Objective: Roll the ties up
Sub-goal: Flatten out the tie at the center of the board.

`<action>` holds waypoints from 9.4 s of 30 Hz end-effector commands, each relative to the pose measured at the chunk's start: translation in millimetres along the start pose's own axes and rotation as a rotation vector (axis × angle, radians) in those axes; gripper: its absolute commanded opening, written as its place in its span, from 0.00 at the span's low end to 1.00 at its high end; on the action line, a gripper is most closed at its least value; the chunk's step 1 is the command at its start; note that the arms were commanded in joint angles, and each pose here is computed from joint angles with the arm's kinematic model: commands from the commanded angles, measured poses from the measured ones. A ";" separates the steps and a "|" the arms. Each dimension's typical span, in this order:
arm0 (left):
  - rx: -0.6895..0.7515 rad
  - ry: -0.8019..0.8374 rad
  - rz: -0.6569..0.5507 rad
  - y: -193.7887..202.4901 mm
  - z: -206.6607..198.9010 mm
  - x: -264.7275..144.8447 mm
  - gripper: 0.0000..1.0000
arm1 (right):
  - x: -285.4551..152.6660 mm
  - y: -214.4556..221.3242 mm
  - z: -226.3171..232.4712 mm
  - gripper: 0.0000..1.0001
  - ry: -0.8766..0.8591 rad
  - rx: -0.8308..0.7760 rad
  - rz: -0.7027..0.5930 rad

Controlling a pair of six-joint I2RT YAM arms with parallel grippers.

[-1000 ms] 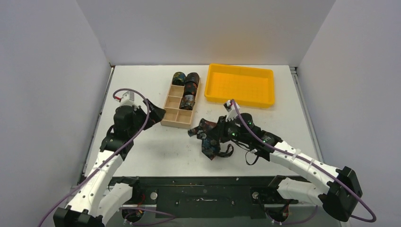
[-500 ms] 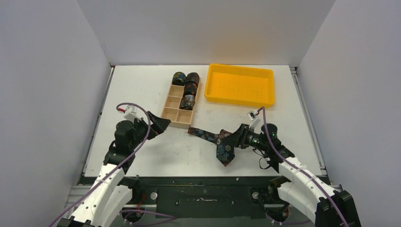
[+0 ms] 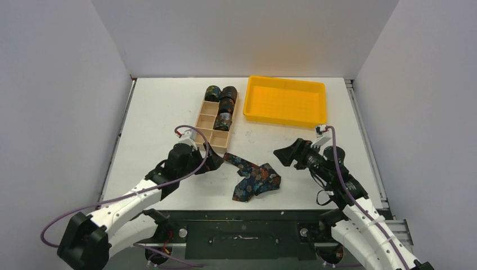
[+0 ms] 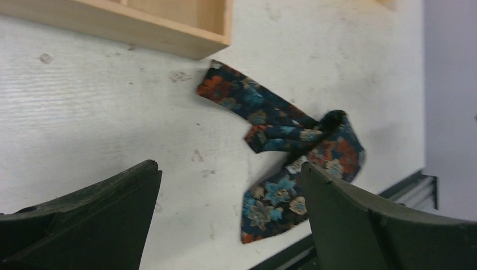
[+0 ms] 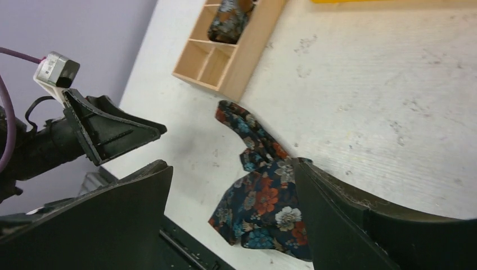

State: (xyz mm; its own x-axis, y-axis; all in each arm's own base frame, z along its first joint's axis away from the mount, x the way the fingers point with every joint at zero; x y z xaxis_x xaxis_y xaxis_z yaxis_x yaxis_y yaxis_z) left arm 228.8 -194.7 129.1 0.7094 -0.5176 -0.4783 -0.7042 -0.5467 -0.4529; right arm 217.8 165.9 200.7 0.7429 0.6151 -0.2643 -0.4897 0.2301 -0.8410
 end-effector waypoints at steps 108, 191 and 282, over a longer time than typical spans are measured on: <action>0.658 0.047 -1.025 -181.0 -444.0 -270.0 0.00 | -62.6 0.8 142.6 0.84 -0.675 -0.219 -0.181; 0.449 0.485 -0.876 -84.7 -516.5 -242.4 0.00 | -171.3 -203.3 38.6 0.90 0.245 0.153 -0.884; -0.073 -0.286 -0.220 -20.8 47.8 -79.4 0.00 | 111.9 44.0 -73.1 0.09 0.748 -0.582 0.283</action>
State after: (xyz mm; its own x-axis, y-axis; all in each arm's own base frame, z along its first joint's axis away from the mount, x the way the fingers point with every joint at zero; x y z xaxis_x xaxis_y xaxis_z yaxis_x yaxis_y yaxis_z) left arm 187.2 -86.2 139.6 0.8072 -0.0529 -0.5879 -0.4679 -0.6644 -0.5828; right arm 312.1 212.1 67.7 0.8077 -0.1123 -0.5788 -0.5515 -0.4914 -0.6741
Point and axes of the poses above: each gripper's point midway between its finger pads, its own x axis out along the fingers, its own z axis along the line the jaws close on, y = z × x, the point moved 1 cm from there along -x, back along the fingers, and after that the axes turned 13 degrees about -x, right-handed, at the moved point
